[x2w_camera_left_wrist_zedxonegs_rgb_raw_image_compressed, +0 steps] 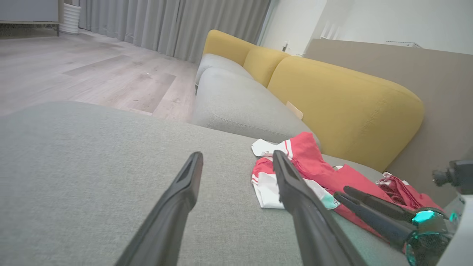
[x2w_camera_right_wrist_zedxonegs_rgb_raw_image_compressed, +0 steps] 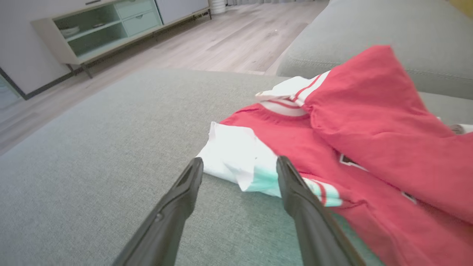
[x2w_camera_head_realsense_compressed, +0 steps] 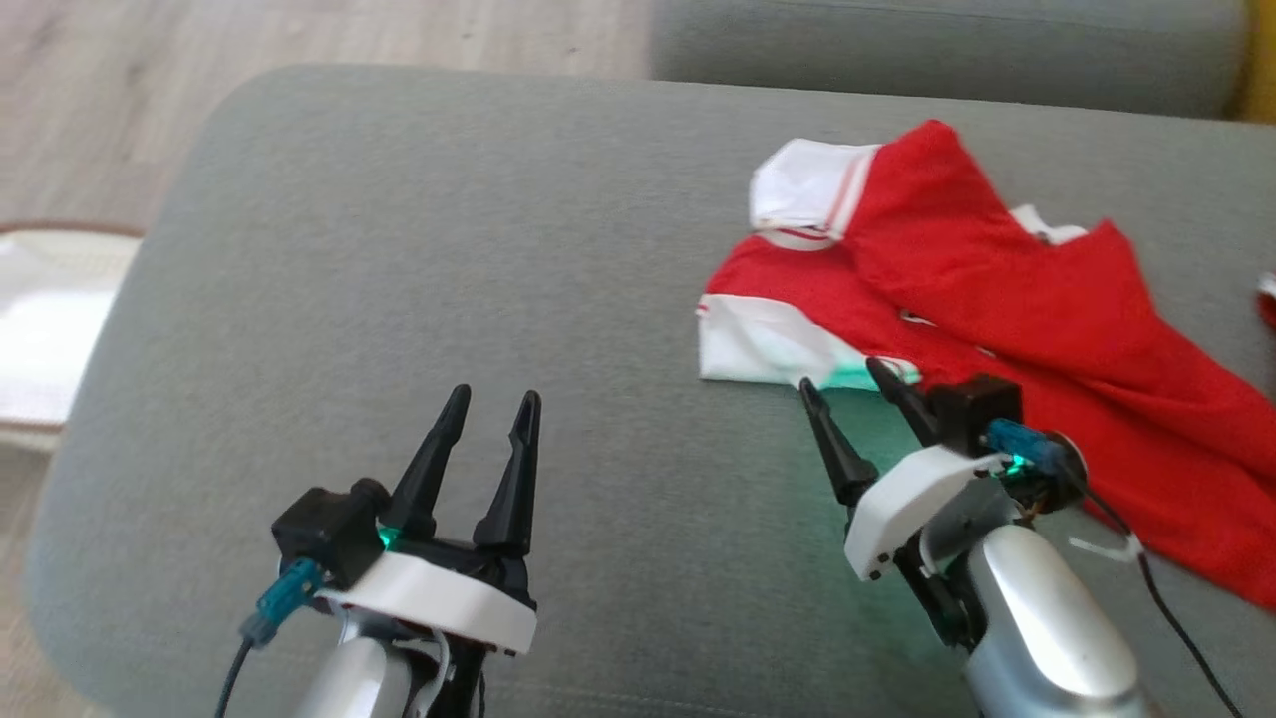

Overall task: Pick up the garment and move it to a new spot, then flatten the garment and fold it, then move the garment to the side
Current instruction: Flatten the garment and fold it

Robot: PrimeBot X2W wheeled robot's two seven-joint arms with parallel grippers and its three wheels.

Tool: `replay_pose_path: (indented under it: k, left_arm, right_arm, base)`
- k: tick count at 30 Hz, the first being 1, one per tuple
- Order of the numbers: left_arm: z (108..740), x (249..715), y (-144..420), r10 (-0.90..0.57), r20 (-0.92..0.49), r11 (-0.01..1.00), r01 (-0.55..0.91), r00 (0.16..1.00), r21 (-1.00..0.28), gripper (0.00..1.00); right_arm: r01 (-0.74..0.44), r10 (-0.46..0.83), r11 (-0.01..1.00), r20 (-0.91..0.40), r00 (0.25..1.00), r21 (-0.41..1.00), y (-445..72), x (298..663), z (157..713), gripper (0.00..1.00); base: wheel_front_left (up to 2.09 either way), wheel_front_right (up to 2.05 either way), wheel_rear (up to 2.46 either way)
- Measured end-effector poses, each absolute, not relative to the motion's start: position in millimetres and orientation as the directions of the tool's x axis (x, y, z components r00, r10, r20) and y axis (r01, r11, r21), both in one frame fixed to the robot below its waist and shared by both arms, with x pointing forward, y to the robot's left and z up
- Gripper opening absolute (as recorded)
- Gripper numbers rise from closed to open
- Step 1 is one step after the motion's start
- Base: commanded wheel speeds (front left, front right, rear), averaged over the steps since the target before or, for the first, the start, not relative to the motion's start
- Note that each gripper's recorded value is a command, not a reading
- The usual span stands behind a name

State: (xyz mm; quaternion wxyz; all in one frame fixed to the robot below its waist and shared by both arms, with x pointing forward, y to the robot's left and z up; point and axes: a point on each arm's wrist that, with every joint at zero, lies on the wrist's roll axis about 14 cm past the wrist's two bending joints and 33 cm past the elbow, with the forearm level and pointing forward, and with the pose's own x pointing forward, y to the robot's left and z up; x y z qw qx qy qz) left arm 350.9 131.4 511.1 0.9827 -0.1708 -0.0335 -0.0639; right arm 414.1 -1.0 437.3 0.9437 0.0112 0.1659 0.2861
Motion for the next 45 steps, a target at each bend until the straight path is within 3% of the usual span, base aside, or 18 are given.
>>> replay_pose_path:
  k: [7,16,21,30,31,32,33,38,45]
  left_arm:
    - [508,342,152,-0.044,0.073,0.943,0.066,0.996,-0.326,1.00]
    - [503,340,163,-0.006,0.055,0.944,0.023,0.998,-0.328,1.00]
    - [505,344,165,0.001,0.057,0.946,0.018,0.998,-0.322,1.00]
    - [500,345,159,-0.011,0.040,0.940,0.024,0.999,-0.339,1.00]
    - [500,346,159,-0.011,0.040,0.940,0.024,0.999,-0.339,1.00]
    - [500,346,158,-0.014,0.040,0.940,0.026,0.999,-0.340,1.00]
    - [500,347,157,-0.016,0.040,0.940,0.029,0.999,-0.340,1.00]
    - [502,349,153,-0.032,0.048,0.938,0.047,0.998,-0.342,1.00]
    - [508,353,151,-0.044,0.070,0.938,0.065,0.997,-0.342,1.00]
  right_arm:
    - [-0.597,0.572,0.800,-0.375,0.730,0.058,19,423,417,1.00]
    - [-0.607,0.531,0.787,-0.379,0.758,-0.110,11,461,415,1.00]
    - [-0.565,0.489,0.816,-0.380,0.785,-0.119,-2,477,415,1.00]
    - [-0.580,0.489,0.813,-0.484,0.725,-0.048,3,467,386,1.00]
    - [-0.587,0.498,0.809,-0.484,0.720,-0.041,7,467,387,0.78]
    - [-0.591,0.505,0.806,-0.483,0.715,-0.032,9,466,388,0.16]
    - [-0.594,0.513,0.805,-0.481,0.711,-0.020,11,465,389,0.00]
    - [-0.603,0.547,0.798,-0.452,0.705,0.024,18,457,394,0.00]
    - [-0.636,0.626,0.767,-0.309,0.716,0.081,39,451,431,0.00]
  base:
    - [0.00,0.00,0.00]
    - [0.00,0.00,0.00]
    - [0.00,0.00,0.00]
    - [0.00,0.00,0.00]
    - [0.00,0.00,0.00]
    - [0.00,0.00,0.00]
    - [0.00,0.00,0.00]
    - [0.00,0.00,0.00]
    - [0.00,0.00,0.00]
